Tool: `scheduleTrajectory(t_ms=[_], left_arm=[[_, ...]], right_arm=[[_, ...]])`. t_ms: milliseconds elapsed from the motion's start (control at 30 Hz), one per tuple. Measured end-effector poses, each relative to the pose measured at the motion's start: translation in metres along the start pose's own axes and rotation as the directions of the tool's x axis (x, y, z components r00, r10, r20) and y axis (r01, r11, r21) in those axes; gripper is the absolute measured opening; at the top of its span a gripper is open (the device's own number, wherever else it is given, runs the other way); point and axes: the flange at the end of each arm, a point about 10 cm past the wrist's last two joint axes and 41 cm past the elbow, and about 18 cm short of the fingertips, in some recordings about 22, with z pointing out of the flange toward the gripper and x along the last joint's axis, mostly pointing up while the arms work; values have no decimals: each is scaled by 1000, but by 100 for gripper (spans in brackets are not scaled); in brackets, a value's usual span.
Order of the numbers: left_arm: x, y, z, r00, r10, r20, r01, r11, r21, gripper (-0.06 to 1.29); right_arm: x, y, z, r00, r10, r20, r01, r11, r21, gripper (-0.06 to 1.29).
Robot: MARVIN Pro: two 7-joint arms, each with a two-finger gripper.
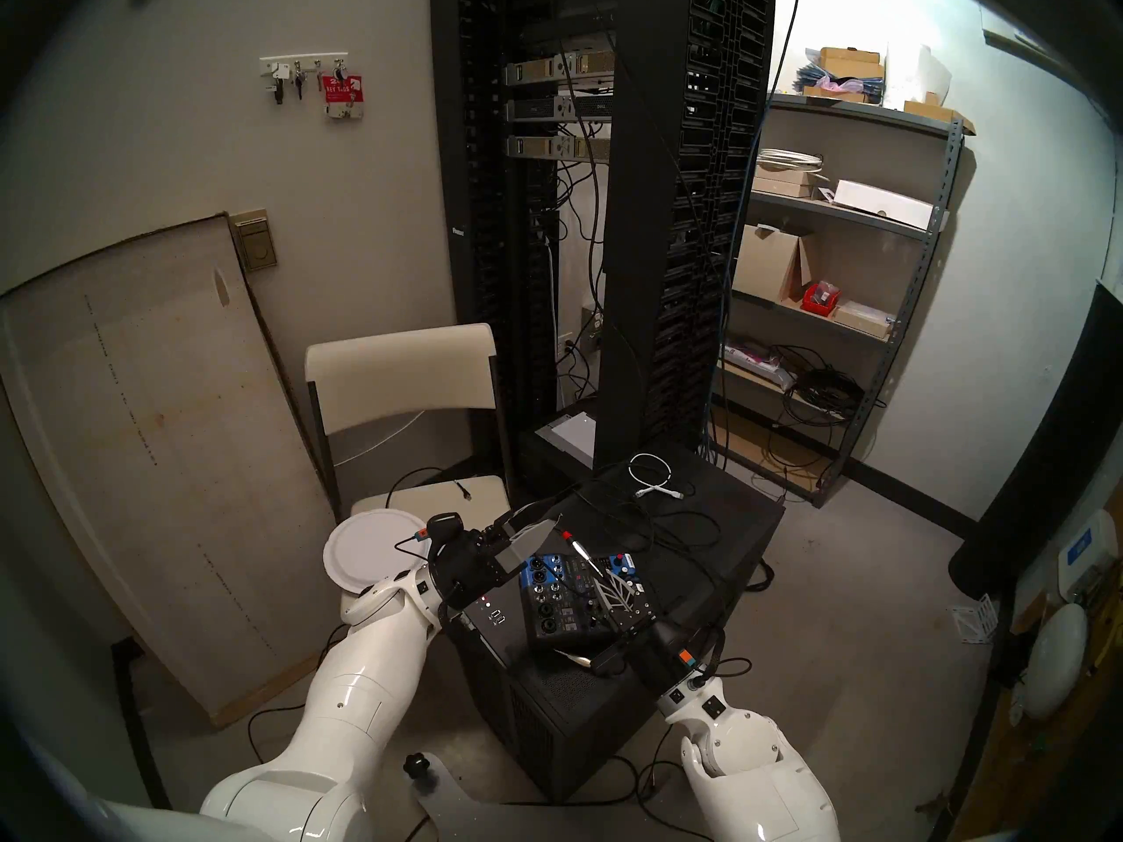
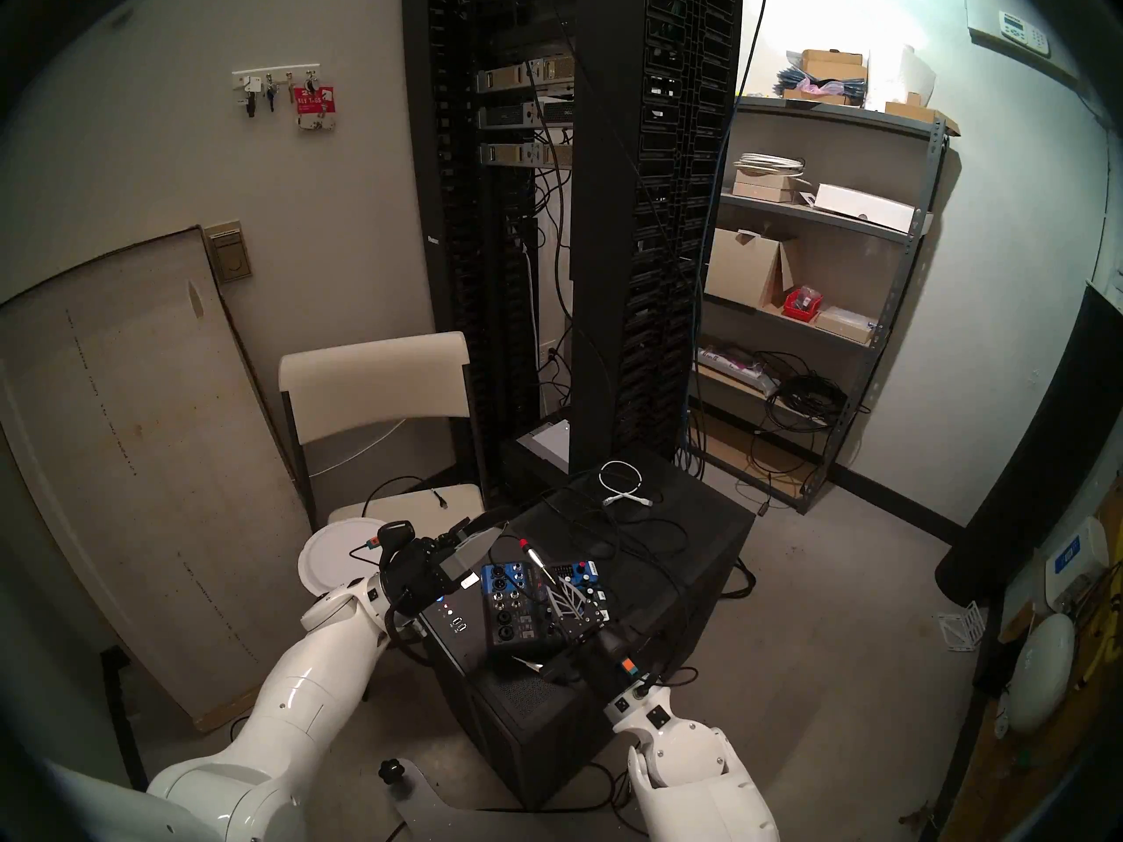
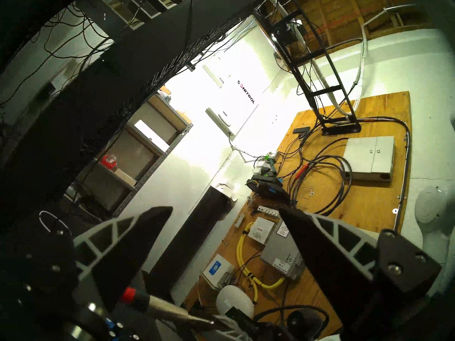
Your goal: Insert aux cable
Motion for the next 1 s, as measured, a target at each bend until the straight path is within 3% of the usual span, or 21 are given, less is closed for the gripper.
scheduleTrajectory(t_ms=[267,633,1000], left_arm=[[11,12,17,1000,-12,12,12,1000,-26,123],[27,22,33,997,16,70,-20,998,62,123],[40,36,39,997,3,82,-12,993,113,123]], right_arm=[[0,5,4,1000,-13,-4,13,1000,-9,-3],[0,8,8,1000,-20,-9,20,1000,-14,-3],[0,10,9,1000,-20,-12,20,1000,-16,-3]])
